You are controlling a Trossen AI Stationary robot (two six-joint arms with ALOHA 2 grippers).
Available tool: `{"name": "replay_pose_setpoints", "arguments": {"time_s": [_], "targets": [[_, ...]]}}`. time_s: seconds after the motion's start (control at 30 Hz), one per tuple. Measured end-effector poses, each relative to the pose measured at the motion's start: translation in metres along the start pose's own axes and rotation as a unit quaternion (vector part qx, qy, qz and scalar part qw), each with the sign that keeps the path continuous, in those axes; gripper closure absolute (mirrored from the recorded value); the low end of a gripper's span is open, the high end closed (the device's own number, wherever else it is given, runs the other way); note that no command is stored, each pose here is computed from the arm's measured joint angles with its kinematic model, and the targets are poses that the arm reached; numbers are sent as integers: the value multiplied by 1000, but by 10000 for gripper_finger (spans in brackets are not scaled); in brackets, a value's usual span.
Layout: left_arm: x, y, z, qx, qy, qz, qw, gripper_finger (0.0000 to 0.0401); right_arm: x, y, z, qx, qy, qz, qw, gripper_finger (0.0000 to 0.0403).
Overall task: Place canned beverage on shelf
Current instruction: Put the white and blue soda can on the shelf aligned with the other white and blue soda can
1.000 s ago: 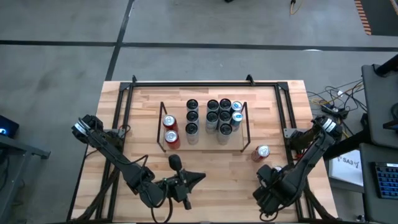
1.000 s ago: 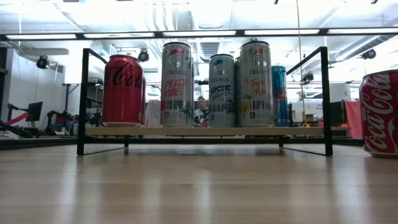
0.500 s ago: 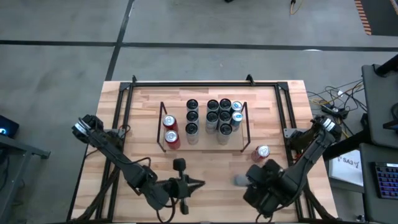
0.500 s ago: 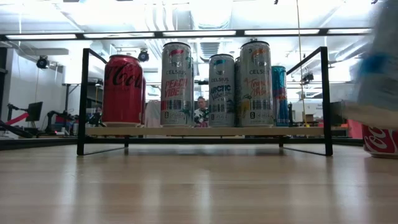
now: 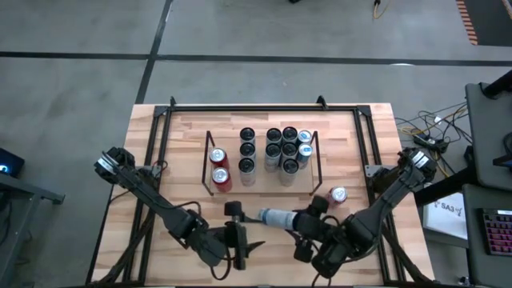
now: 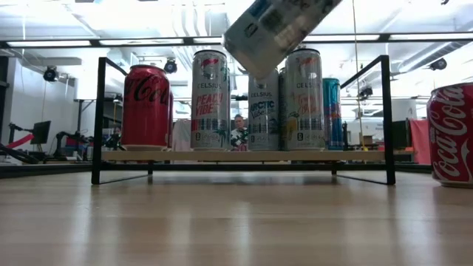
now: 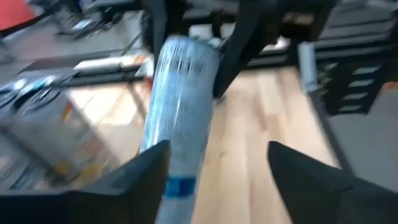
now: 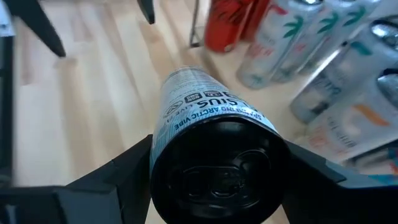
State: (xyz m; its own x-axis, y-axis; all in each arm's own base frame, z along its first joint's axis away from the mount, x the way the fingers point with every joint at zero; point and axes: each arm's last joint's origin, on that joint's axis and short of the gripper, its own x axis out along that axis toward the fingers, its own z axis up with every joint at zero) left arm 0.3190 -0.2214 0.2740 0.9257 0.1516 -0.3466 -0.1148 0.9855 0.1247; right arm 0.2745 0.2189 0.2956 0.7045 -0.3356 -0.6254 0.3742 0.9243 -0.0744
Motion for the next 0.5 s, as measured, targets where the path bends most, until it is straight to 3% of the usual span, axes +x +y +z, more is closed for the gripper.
{"name": "replay_pose_setpoints", "arguments": {"time_s": [0.13,0.23,0.37,0.5], "targets": [[3,5,-10,10,31,43,999,81,2,1,4,-3,-21,-4,1000,145],[9,7,-15,14,39,68,997,52,2,2,5,-14,-26,-1,1000,145],[18,18,-14,9,38,95,995,44,5,2,11,-2,-40,0,999,145],[29,28,-13,5,57,65,996,51,8,1,17,14,-54,-1,998,145]]}}
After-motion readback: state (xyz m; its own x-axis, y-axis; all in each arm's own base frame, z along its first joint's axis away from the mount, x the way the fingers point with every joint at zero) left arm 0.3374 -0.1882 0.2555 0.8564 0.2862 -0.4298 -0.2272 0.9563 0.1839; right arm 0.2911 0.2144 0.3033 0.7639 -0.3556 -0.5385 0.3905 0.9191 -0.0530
